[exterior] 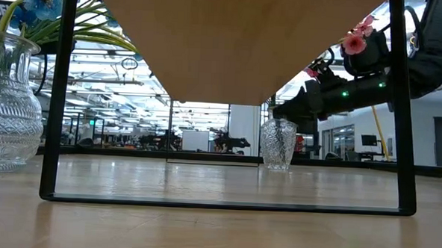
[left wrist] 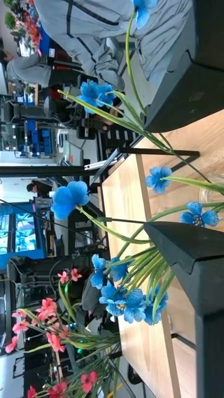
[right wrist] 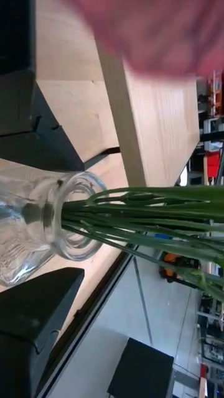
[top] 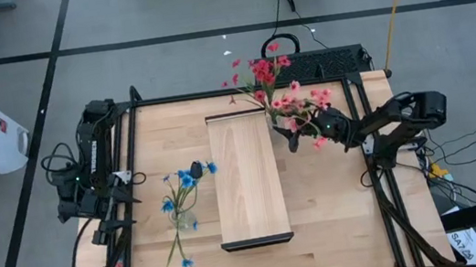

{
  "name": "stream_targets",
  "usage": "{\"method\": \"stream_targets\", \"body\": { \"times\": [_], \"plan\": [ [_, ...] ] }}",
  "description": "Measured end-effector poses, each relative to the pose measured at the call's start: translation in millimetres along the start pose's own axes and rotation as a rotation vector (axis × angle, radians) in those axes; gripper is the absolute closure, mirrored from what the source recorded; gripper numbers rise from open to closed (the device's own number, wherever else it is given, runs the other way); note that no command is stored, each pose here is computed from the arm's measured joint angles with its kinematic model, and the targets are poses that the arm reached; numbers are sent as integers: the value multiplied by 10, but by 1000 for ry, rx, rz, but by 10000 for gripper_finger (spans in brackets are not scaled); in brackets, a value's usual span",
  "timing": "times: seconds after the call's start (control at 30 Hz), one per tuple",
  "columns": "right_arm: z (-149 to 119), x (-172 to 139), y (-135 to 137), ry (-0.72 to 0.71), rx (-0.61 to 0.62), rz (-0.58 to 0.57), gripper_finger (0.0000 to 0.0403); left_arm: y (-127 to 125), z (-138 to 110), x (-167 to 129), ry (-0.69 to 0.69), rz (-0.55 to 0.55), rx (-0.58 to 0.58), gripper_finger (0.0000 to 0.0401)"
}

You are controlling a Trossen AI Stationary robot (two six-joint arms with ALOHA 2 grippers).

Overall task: Pick and place flowers into a vace then onto a shelf
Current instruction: Put the right transparent vase on the shelf

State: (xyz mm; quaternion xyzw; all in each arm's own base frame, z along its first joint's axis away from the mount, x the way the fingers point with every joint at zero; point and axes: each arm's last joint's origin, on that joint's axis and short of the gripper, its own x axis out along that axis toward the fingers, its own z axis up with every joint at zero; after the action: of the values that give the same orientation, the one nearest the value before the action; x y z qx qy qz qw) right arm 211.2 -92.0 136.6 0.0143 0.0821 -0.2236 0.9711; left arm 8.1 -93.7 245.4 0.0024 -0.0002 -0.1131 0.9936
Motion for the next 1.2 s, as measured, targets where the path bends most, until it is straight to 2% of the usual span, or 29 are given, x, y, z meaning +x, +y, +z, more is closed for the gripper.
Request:
{"method": "stream_targets", "body": {
  "times": [0.47,0.77,1.2],
  "plan": [
    [-16,16,2,31,6,16,151,-1,-1,0,0,0,2,151],
    [21,50,6,26,0,25,212,-1,-1,0,0,0,2,151],
    [20,52,2,29,-5,-1,228,-1,-1,0,0,0,2,151]
  ]
}}
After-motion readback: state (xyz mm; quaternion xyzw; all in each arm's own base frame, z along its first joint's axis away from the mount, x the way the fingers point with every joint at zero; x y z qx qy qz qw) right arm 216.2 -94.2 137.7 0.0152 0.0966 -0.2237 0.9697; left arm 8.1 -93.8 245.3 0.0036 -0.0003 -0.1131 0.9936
